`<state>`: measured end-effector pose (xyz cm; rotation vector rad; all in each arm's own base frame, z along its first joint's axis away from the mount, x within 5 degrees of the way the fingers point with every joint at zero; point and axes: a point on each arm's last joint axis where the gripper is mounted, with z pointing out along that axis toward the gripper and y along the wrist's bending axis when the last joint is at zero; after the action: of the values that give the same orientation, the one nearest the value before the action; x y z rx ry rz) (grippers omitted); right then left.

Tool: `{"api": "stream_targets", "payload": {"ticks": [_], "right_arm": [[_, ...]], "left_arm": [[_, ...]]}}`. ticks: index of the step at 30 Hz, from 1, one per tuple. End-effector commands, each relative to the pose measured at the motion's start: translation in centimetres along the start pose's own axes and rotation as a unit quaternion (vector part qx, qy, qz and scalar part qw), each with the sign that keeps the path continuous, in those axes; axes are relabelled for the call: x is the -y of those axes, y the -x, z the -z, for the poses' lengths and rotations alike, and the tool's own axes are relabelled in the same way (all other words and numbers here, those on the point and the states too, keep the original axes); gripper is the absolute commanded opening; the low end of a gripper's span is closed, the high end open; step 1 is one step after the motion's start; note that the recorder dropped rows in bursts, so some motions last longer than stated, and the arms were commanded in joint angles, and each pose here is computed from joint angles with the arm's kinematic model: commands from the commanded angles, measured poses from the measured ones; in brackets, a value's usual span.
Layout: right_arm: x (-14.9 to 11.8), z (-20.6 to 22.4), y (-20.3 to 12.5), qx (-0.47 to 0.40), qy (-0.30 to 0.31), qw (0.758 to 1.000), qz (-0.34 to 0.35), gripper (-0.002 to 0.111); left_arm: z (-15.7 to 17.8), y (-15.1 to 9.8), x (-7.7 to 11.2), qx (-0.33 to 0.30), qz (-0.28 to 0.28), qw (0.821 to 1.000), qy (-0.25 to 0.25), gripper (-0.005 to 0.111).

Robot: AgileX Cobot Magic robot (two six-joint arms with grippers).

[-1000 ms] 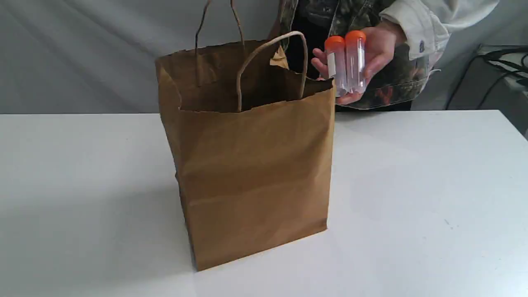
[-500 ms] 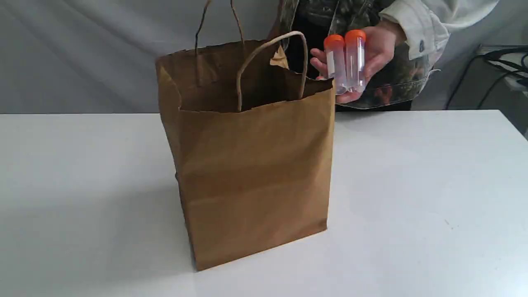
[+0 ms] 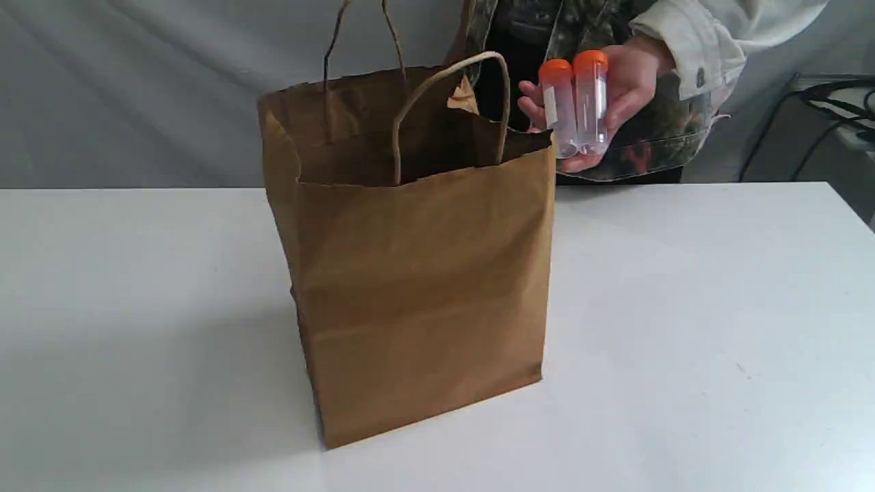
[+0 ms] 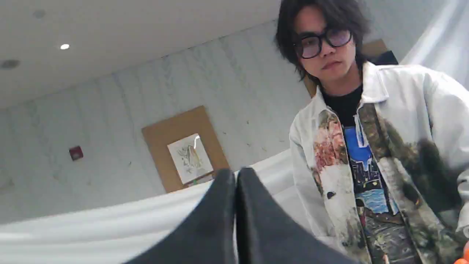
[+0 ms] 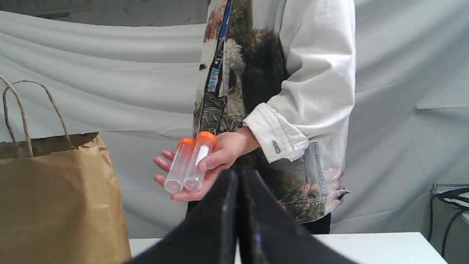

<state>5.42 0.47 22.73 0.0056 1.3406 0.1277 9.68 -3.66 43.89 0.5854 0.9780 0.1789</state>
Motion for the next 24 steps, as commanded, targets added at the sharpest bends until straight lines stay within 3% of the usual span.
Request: {"api": "stream_targets", "payload": {"ticks": [1, 4, 6, 7, 8, 9, 10, 13, 15, 19, 24], "right_arm": [[0.0, 0.1, -0.1, -0.001, 0.001, 1.000, -0.008, 0.000], [0.0, 0.1, -0.1, -0.001, 0.001, 1.000, -0.009, 0.000], [0.0, 0.1, -0.1, -0.001, 0.001, 1.000, -0.009, 0.000], [0.0, 0.1, -0.1, -0.001, 0.001, 1.000, -0.009, 0.000], [0.0, 0.1, -0.1, -0.001, 0.001, 1.000, -0.009, 0.000], [0.0, 0.1, -0.1, -0.001, 0.001, 1.000, -0.009, 0.000], [0.0, 0.1, -0.1, -0.001, 0.001, 1.000, -0.009, 0.000], [0.0, 0.1, -0.1, -0.001, 0.001, 1.000, -0.009, 0.000], [0.0, 0.1, -0.1, -0.001, 0.001, 1.000, -0.009, 0.000], [0.0, 0.1, -0.1, -0.001, 0.001, 1.000, -0.019, 0.000], [0.1, 0.1, -0.3, -0.013, -0.003, 0.998, -0.058, 0.000]], "left_arm": [[-3.4, -0.6, -0.4, 0.007, -0.064, 0.997, -0.031, 0.001], [-6.1, -2.2, -0.8, -0.022, -0.073, 0.996, -0.039, 0.001], [-7.7, -3.8, -1.5, -0.074, -0.036, 0.996, -0.018, 0.001], [-8.5, -4.8, -2.2, -0.114, 0.010, 0.993, 0.011, 0.001], [-9.4, -6.1, -3.1, -0.170, 0.074, 0.981, 0.056, 0.001], [-9.7, -6.5, -3.8, -0.197, 0.103, 0.971, 0.083, 0.001], [-10.1, -7.8, -4.4, -0.260, 0.148, 0.946, 0.125, 0.001], [-10.9, -9.1, -5.7, -0.360, 0.189, 0.896, 0.177, 0.001], [-11.5, -9.1, -5.6, -0.365, 0.216, 0.889, 0.170, 0.000], [-13.0, -8.1, -5.0, -0.336, 0.273, 0.895, 0.107, 0.000], [-14.9, -9.1, -2.6, -0.405, 0.303, 0.862, -0.037, 0.000]]}}
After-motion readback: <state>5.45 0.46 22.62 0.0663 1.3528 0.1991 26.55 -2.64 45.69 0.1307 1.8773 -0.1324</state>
